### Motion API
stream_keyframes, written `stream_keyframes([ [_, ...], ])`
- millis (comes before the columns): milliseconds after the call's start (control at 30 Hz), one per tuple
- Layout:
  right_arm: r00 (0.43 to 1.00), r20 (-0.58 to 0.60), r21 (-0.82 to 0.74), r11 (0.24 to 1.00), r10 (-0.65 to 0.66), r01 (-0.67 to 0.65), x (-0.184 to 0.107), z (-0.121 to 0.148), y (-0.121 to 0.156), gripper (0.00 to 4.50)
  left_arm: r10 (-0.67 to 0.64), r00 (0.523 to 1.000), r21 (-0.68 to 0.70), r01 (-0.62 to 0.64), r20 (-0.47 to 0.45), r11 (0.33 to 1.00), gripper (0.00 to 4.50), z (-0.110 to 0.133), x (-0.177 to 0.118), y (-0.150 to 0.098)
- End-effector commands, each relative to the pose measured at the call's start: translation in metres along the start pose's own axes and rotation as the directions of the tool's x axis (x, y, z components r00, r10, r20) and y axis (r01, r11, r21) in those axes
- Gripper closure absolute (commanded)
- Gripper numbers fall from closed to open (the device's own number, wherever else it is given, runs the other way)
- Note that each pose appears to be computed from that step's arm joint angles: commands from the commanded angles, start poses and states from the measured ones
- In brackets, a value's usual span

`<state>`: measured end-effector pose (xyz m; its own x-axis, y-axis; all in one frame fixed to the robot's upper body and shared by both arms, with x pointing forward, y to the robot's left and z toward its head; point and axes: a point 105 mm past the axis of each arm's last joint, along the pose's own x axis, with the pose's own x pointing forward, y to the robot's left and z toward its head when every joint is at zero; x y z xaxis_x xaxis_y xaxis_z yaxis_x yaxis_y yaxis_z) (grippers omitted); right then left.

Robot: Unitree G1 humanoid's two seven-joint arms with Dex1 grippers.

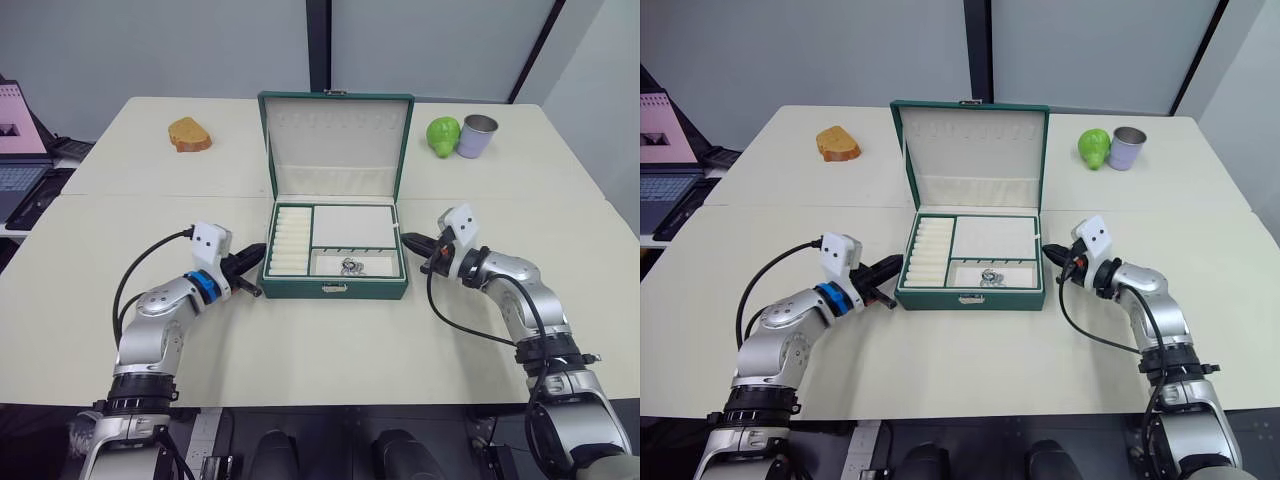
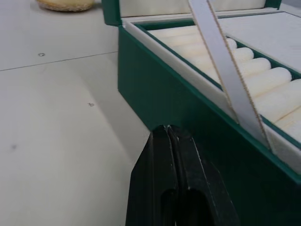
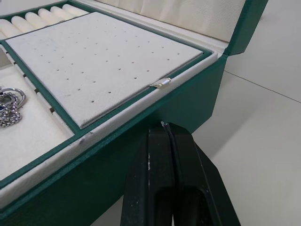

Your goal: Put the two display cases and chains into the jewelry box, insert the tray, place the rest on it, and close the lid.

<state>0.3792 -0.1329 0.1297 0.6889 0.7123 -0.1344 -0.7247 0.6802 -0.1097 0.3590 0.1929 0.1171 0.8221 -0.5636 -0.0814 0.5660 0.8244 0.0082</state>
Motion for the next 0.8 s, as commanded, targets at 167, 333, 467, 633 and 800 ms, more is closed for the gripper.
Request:
stream_keyframes([
  [167,0.990,0.026,0.014,0.991,0.136,-0.136,0.001,0.008,0.031,4.48,-0.158,0.987,-0.014,0.158,0.009,0.987,4.50,0.006,0.005,-0.030],
  [333,0.980,0.001,0.054,0.978,0.200,-0.200,-0.006,0.000,0.049,4.48,-0.242,0.969,-0.051,0.239,-0.055,0.970,4.50,-0.005,-0.011,-0.047],
  [467,0.977,-0.011,0.082,0.974,0.212,-0.210,-0.013,-0.005,0.056,4.48,-0.259,0.963,-0.075,0.254,-0.069,0.964,4.50,-0.005,-0.023,-0.054],
  [633,0.972,-0.021,0.109,0.967,0.232,-0.229,-0.022,-0.009,0.066,4.48,-0.261,0.961,-0.082,0.255,-0.089,0.964,4.50,-0.006,-0.032,-0.056],
  [800,0.965,-0.038,0.135,0.958,0.259,-0.252,-0.032,-0.012,0.077,4.48,-0.275,0.954,-0.089,0.266,-0.115,0.960,4.50,-0.009,-0.040,-0.061],
])
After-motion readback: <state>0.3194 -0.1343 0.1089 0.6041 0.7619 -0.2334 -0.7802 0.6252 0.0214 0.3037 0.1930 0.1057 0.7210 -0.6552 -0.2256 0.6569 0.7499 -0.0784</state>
